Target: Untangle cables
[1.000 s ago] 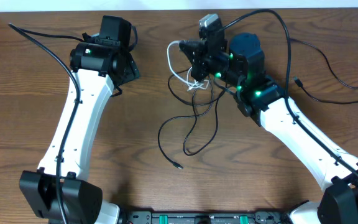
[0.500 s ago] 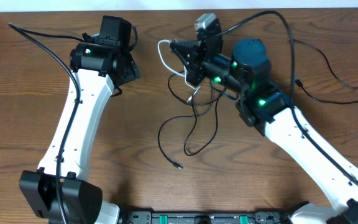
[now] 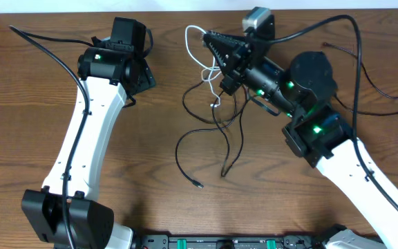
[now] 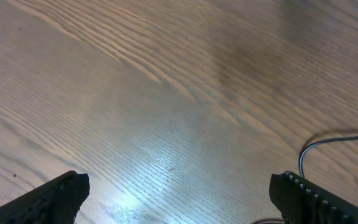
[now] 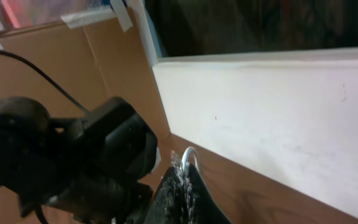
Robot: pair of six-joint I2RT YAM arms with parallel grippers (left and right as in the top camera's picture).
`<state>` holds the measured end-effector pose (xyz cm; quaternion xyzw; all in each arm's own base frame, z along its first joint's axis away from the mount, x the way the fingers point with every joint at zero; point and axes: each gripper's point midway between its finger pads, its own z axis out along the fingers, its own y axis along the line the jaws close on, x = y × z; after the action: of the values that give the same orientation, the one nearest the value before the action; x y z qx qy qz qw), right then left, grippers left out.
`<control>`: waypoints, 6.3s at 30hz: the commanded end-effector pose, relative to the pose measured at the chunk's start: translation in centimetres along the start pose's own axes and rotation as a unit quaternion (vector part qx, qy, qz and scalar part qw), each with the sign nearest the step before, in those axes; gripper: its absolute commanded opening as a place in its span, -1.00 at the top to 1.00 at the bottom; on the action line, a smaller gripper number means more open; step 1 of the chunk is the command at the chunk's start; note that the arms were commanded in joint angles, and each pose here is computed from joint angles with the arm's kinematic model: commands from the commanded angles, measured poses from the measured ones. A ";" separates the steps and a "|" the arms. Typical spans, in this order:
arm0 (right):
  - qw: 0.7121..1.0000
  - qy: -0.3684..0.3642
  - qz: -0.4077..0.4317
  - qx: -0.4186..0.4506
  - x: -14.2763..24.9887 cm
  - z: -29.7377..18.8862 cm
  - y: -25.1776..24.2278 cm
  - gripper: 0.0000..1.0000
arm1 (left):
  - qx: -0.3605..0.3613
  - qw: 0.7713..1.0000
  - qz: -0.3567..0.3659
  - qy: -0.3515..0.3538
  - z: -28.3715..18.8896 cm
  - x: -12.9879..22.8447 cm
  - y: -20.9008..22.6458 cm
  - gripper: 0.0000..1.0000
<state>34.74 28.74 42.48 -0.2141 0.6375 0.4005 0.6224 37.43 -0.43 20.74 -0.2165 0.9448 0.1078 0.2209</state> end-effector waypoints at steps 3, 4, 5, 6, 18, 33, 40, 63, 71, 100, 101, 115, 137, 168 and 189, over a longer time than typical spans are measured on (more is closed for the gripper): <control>1.000 -0.028 -0.012 0.000 -2.4 -1.1 0.9 0.98 | -0.007 1.000 0.001 -0.003 -0.1 -0.1 0.4 -0.95; 0.999 -0.031 -0.013 0.002 -2.6 -1.2 0.9 0.98 | -0.006 1.000 0.001 -0.003 -0.1 -0.1 0.4 -0.96; 0.999 -0.032 -0.013 0.007 -2.7 -1.3 0.8 0.98 | -0.006 1.000 0.001 -0.003 -0.1 -0.1 0.4 -0.96; 0.999 -0.030 -0.024 0.014 -2.6 -1.4 0.6 0.98 | -0.007 1.000 0.001 -0.003 -0.1 -0.1 0.4 -0.96; 0.962 0.116 -0.072 0.237 3.9 -4.7 -7.5 0.98 | -0.006 1.000 0.001 -0.003 -0.1 -0.1 0.4 -0.96; 0.933 0.211 -0.092 0.278 7.3 -7.9 -8.7 0.98 | -0.006 1.000 0.001 -0.003 -0.1 -0.1 0.4 -0.96; 0.921 0.253 -0.104 0.278 8.8 -9.1 -8.7 0.98 | -0.007 1.000 0.001 -0.003 -0.1 -0.1 0.4 -0.96; 0.995 0.019 -0.075 0.060 -2.7 -6.2 1.0 0.98 | -0.006 1.000 0.001 -0.003 -0.1 -0.1 0.4 -0.96; 0.999 -0.005 -0.019 -0.045 -2.7 -3.2 3.4 0.98 | -0.006 1.000 0.001 -0.003 -0.1 -0.1 0.4 -0.96; 0.963 -0.243 -0.083 -0.081 -14.9 -3.9 6.4 0.98 | -0.006 1.000 0.001 -0.003 -0.1 -0.1 0.4 -0.96; 0.963 -0.243 -0.083 -0.080 -15.1 -3.7 6.3 0.98 | -0.006 1.000 0.001 -0.003 -0.1 -0.1 0.4 -0.96; 0.951 -0.223 -0.171 0.128 -15.4 -4.3 -2.8 0.98 | -0.006 1.000 0.001 -0.003 -0.1 -0.1 0.4 -0.96; 0.843 -0.162 -0.238 0.455 -16.2 -15.1 -25.0 0.98 | -0.006 1.000 0.001 -0.003 -0.1 -0.1 0.4 -0.96; 0.694 0.026 -0.069 0.716 6.0 -37.9 -54.5 0.98 | -0.006 1.000 0.001 -0.003 -0.1 -0.1 0.4 -0.96; 0.693 0.161 0.059 0.700 19.3 -40.8 -56.3 -0.11 | -0.006 1.000 0.001 -0.003 -0.1 -0.1 0.4 -0.96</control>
<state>49.54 -32.31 6.96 0.2672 0.8295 -0.1901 0.4521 37.44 -0.44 20.74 -0.2165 0.9448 0.1075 0.2211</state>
